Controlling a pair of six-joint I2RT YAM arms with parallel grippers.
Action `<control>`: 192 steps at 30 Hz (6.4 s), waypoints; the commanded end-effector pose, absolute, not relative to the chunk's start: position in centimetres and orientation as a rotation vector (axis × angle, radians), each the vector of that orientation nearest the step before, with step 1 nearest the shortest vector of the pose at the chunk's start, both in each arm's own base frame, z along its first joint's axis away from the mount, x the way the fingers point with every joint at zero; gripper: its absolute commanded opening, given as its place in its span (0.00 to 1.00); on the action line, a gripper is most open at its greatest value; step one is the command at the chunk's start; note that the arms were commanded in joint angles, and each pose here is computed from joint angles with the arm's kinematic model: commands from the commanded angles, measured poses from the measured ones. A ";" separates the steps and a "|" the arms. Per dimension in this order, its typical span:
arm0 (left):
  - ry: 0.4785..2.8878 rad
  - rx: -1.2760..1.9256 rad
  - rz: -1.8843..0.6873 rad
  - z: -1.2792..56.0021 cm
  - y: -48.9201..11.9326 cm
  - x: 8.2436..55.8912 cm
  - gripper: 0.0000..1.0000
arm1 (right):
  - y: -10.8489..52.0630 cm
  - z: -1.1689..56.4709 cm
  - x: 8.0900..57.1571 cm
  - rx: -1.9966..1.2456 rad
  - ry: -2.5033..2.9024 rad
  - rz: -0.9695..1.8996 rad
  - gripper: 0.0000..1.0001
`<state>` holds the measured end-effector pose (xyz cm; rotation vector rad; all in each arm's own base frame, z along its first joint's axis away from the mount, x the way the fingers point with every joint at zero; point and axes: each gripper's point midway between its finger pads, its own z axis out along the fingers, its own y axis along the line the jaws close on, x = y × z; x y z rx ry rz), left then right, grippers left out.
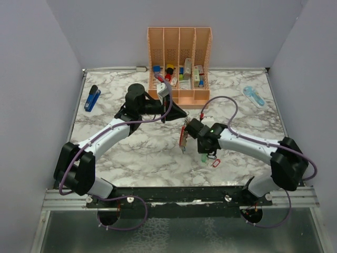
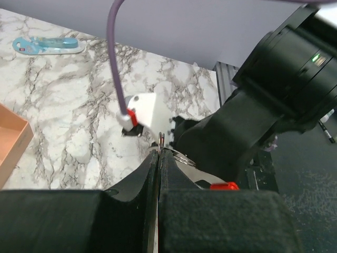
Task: Put the keys on the keyring
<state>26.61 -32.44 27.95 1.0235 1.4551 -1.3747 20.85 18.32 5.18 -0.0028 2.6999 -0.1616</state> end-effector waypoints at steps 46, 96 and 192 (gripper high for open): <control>1.378 1.468 -1.318 25.5 -31.2 21.8 0.00 | 27.9 28.9 20.7 -0.542 1.891 0.847 0.01; 1.376 1.465 -1.334 27.1 -31.5 20.9 0.00 | 26.1 26.3 22.1 -0.305 2.015 0.758 0.01; 1.355 1.450 -1.504 28.6 -32.5 19.4 0.00 | 25.8 29.9 20.5 -0.432 1.861 0.828 0.30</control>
